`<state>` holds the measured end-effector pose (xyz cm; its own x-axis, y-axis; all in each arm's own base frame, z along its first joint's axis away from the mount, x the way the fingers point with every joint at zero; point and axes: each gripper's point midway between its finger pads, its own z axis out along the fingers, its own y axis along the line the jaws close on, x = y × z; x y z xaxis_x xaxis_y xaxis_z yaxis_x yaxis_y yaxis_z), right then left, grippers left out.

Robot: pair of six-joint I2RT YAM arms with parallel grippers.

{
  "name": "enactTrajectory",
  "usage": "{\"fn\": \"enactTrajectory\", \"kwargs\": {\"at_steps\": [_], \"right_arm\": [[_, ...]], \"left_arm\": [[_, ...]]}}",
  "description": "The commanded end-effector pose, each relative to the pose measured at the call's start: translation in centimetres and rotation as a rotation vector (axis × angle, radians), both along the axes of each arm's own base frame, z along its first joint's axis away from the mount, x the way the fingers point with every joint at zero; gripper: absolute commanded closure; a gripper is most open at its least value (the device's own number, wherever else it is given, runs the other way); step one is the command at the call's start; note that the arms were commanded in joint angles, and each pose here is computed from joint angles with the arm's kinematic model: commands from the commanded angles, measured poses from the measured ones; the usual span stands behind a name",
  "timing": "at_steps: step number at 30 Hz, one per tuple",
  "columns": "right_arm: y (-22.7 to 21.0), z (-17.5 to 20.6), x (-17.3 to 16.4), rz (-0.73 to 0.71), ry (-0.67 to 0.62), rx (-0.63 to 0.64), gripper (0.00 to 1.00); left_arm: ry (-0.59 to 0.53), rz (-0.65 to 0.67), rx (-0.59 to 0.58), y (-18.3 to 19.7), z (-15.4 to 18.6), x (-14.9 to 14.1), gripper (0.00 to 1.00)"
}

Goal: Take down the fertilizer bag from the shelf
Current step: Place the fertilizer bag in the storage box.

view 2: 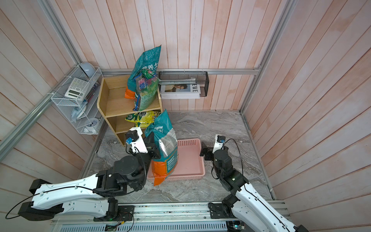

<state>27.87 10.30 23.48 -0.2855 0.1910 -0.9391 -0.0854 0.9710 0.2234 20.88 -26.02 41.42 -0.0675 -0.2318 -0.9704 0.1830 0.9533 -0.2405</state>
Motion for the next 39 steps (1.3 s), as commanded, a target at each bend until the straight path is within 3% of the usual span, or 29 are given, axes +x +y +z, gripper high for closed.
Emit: {"fn": "enactTrajectory", "kwargs": {"at_steps": [1,8,13,23,39], "right_arm": [[-0.1,1.8,0.0,-0.009,-0.045,0.020,0.02],[0.2,1.4,0.2,0.000,-0.029,0.014,0.02],[-0.1,1.6,-0.1,-0.006,-0.041,0.019,0.02],[-0.5,1.8,-0.2,-0.023,-0.049,0.024,0.02],[-3.4,3.0,-1.2,-0.134,-0.102,0.078,0.02]], "left_arm": [[0.104,-0.104,-0.020,-3.9,-3.7,-0.2,1.00],[0.110,-0.113,0.015,-6.6,-5.0,1.7,1.00],[0.137,-0.104,-0.023,-6.7,-5.5,4.0,1.00],[0.139,-0.058,-0.095,-9.5,-7.2,5.0,1.00],[0.078,0.054,-0.211,-13.2,-5.5,6.6,1.00]]}}
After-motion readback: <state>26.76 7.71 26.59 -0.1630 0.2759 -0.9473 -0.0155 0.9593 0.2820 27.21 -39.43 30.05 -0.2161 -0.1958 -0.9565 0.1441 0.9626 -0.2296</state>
